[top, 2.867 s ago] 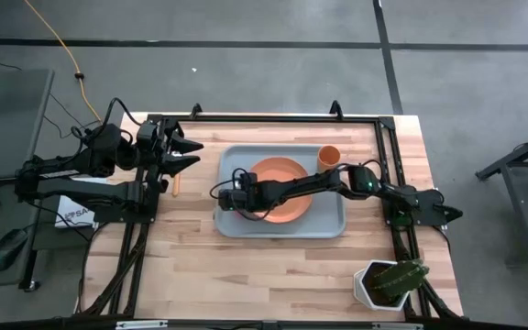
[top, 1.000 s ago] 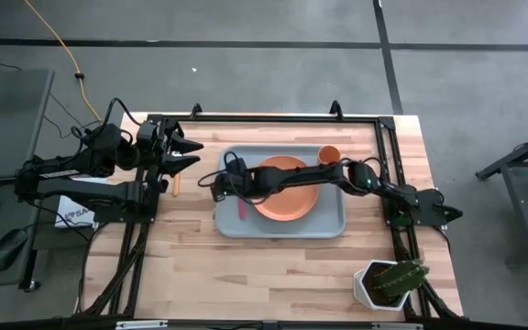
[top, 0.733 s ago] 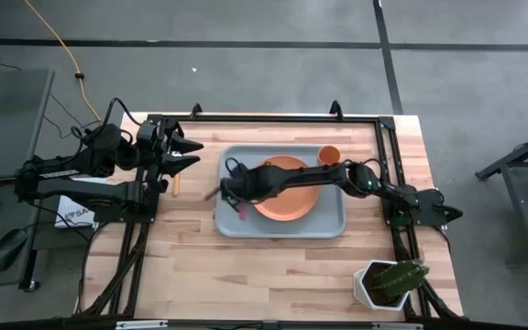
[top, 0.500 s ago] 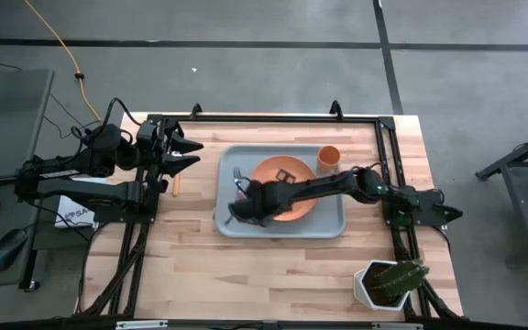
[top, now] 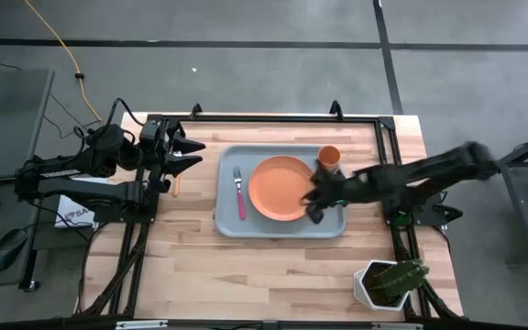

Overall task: Pick and place plate/cup/fork/spoon on tray
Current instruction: Put the pink fork on the gray tray to the left of the orange plate

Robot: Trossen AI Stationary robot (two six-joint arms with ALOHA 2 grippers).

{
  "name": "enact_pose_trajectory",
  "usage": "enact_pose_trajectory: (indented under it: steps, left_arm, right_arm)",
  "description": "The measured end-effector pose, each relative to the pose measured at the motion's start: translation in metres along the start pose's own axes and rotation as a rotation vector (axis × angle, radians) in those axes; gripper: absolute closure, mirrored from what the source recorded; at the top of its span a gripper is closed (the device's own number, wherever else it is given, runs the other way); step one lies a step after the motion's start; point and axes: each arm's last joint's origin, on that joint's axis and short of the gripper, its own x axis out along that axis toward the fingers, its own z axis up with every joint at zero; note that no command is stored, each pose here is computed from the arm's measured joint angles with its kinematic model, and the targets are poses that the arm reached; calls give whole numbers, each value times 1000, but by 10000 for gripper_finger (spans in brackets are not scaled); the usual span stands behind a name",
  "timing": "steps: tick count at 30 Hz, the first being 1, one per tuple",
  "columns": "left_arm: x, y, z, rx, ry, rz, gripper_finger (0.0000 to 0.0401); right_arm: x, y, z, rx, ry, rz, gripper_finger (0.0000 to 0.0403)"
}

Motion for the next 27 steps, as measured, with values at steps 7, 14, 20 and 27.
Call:
enact_pose_trajectory:
  steps: [7, 14, 20, 27]
  left_arm:
    - [23, 13, -19, -112, 84, 187, 259]
    - [52, 25, -51, -62, 427, 240, 377]
    - [60, 27, -75, 4, 578, 189, 393]
    - [57, 19, -72, 43, 384, 86, 400]
  right_arm:
    - [-45, -28, -7, 128, -369, 291, 403]
    - [-63, -37, -4, 91, -582, 307, 403]
    - [-75, -32, 6, 68, -673, 364, 403]
    - [-79, -29, 10, 3, -731, 390, 403]
